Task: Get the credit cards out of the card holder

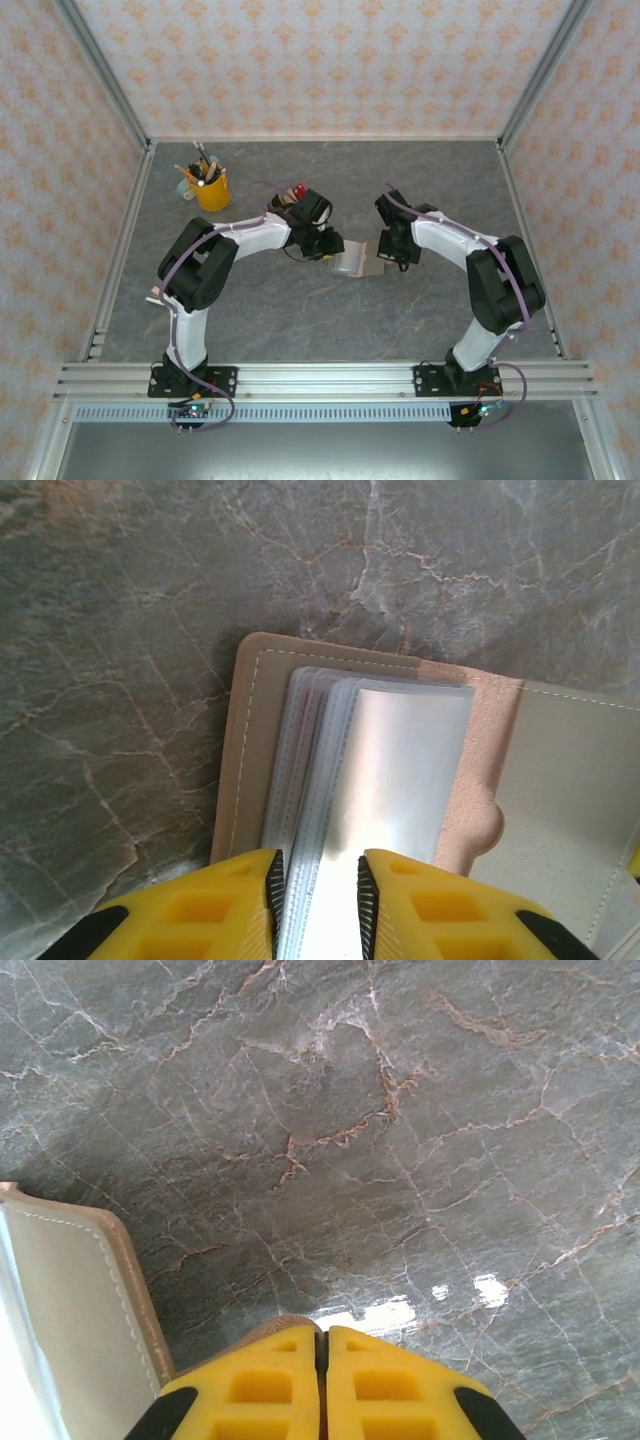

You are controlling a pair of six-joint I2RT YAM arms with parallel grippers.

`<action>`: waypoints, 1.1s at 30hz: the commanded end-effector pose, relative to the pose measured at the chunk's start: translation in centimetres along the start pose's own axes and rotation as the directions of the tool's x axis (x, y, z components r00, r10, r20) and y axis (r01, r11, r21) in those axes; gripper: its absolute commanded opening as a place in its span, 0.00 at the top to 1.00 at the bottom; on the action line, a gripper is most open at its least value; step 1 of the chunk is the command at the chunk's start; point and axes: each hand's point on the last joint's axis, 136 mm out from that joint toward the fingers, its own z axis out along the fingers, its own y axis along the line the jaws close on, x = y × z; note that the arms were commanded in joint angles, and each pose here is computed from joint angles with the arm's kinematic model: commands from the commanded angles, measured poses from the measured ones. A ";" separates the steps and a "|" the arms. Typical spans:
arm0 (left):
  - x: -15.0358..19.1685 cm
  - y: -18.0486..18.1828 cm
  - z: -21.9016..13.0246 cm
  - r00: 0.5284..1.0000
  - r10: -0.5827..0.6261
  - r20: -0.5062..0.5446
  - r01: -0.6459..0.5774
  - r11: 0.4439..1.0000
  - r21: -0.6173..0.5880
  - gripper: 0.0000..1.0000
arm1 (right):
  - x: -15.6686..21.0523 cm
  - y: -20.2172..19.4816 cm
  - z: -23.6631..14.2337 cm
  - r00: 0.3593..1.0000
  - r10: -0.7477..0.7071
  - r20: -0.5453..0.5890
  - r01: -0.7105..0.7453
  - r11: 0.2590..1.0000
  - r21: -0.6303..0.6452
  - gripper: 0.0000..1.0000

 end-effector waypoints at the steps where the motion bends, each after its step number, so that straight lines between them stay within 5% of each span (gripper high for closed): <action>1: 0.3 -0.9 0.1 1.000 0.015 -0.021 -0.015 1.000 0.009 0.70 | 0.3 -0.4 0.8 1.000 -0.010 -0.017 0.010 1.000 0.014 0.92; 13: 0.9 -2.9 0.0 0.997 0.042 -0.060 -0.035 0.994 0.108 0.78 | 0.7 0.2 1.3 0.999 -0.013 -0.042 0.012 1.000 -0.016 0.93; 33: 1.5 -5.6 -0.2 0.994 0.063 -0.089 -0.037 0.964 0.262 0.64 | 1.0 4.0 1.3 0.994 -0.069 -0.083 0.052 0.979 -0.197 0.92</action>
